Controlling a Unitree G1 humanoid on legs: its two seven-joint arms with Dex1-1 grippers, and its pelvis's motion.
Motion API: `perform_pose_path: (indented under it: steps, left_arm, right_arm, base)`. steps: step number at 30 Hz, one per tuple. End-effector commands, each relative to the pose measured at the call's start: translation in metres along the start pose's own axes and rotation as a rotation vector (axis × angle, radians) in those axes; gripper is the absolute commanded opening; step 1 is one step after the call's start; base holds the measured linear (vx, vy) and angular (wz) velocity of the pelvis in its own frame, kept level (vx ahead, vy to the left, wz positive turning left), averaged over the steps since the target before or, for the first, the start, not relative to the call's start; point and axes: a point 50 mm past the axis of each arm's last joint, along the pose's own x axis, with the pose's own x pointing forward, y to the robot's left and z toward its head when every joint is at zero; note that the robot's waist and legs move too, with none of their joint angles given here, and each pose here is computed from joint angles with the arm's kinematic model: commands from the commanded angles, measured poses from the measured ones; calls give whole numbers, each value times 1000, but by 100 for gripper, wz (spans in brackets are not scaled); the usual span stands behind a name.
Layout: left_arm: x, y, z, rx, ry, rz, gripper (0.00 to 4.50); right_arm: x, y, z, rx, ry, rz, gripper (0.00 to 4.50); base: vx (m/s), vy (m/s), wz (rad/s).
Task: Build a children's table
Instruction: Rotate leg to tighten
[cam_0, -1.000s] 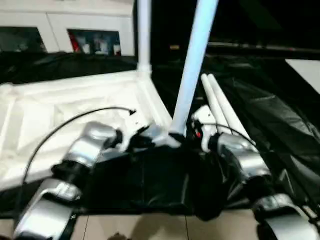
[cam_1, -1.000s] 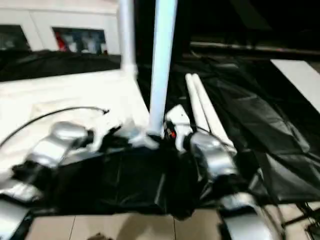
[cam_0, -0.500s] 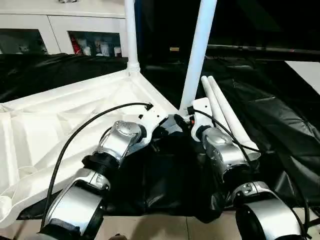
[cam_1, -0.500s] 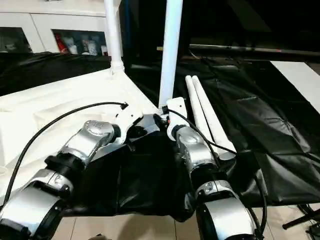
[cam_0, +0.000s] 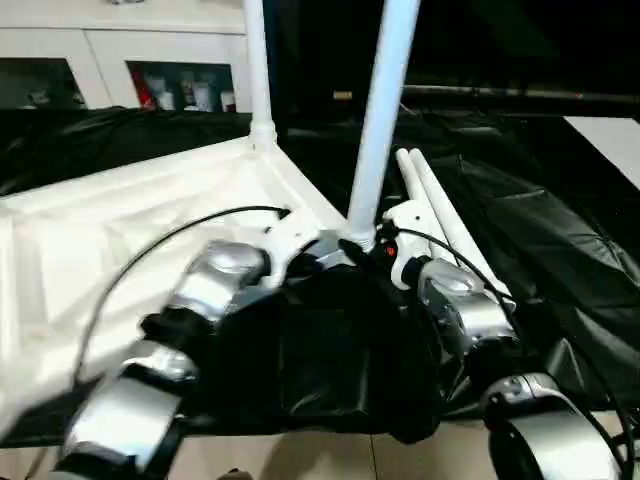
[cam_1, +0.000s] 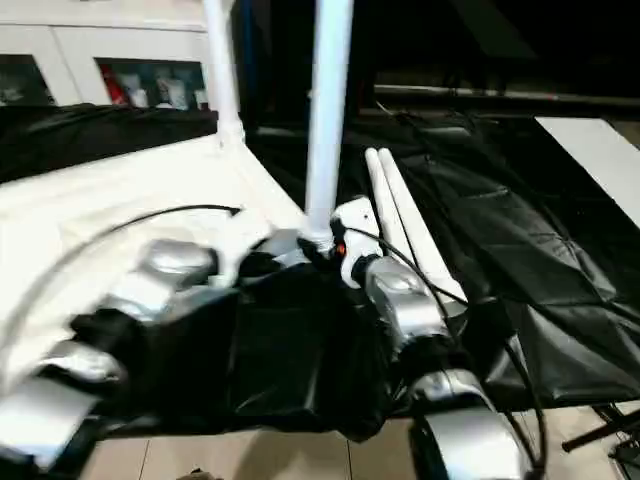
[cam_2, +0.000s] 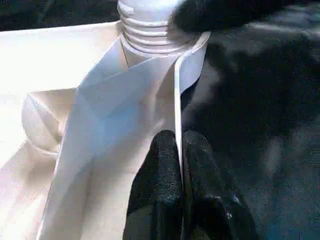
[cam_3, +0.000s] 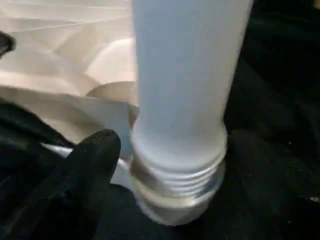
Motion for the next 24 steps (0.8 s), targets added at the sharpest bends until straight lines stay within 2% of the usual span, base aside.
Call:
perform_pose_path:
  steps: [1,4,6,13,24]
  left_arm:
    - [-5,-4,6,-9,-138,-60,0]
    - [-11,-1,4,-24,-155,-54,0]
    - [-11,-1,2,-32,-155,-56,45]
    - [-13,-4,-6,-30,-139,-60,97]
    - [-18,0,-19,-20,-32,-46,97]
  right_arm:
    - [-9,-3,6,-29,-15,57,385]
    - [-16,-6,4,-47,0,82,385]
    - [-17,-6,3,-51,4,87,387]
    - [-14,0,7,-49,3,117,387]
    - [-15,1,5,-64,21,130,387]
  base:
    - [0,0,0]
    - [0,0,0]
    - [0,0,0]
    - [0,0,0]
    - [0,0,0]
